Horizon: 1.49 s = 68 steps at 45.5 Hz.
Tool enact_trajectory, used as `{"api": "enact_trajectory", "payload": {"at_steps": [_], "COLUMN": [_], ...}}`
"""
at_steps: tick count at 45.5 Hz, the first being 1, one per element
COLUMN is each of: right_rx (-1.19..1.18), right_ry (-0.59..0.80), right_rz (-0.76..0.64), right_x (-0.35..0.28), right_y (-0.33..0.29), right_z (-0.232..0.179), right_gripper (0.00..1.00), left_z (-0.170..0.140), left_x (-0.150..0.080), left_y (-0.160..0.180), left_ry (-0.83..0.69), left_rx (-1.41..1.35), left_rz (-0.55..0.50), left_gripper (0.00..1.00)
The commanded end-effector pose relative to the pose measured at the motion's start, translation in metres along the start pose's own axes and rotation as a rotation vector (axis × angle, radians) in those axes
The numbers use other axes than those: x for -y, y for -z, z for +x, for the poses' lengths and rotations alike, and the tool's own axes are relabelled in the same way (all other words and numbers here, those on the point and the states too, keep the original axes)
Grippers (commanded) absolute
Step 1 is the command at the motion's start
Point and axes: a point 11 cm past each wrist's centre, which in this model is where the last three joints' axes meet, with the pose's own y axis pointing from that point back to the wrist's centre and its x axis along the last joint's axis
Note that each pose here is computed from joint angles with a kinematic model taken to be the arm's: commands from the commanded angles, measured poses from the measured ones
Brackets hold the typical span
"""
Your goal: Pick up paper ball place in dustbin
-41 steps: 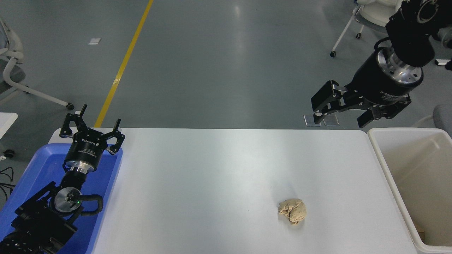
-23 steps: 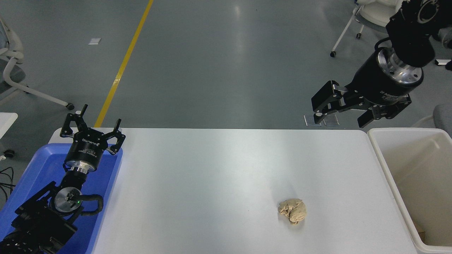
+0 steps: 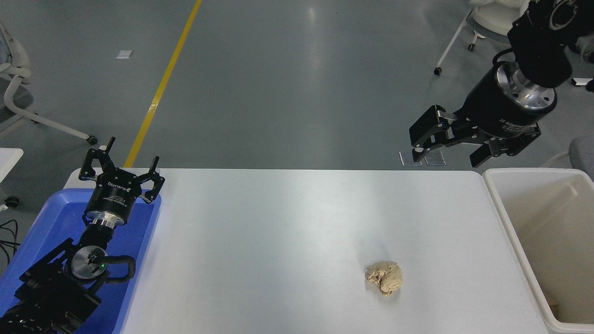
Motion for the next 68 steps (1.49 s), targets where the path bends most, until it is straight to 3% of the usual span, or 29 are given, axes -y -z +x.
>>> {"api": "enact_trajectory", "payload": {"at_steps": [1,60,68], "right_rx": [0.002,0.043,0.1], "right_ry": [-0.001,0.037,-0.088], "right_rz": [0.002,-0.022,-0.056], "right_x": [0.0,0.015,0.046], "right_y": [-0.001,-0.016,-0.039], "right_z": [0.0,-0.003,0.006], "right_gripper": [1.0,1.0,1.0], "left_z": [0.0,0.0,0.0], "left_x": [0.0,0.0,0.0], "left_y": [0.0,0.0,0.0], "left_ry": [0.0,0.0,0.0], "left_rx": [-0.001,-0.001,-0.001], "left_rz": [0.0,0.0,0.0], "left_gripper": [1.0,1.0,1.0]}}
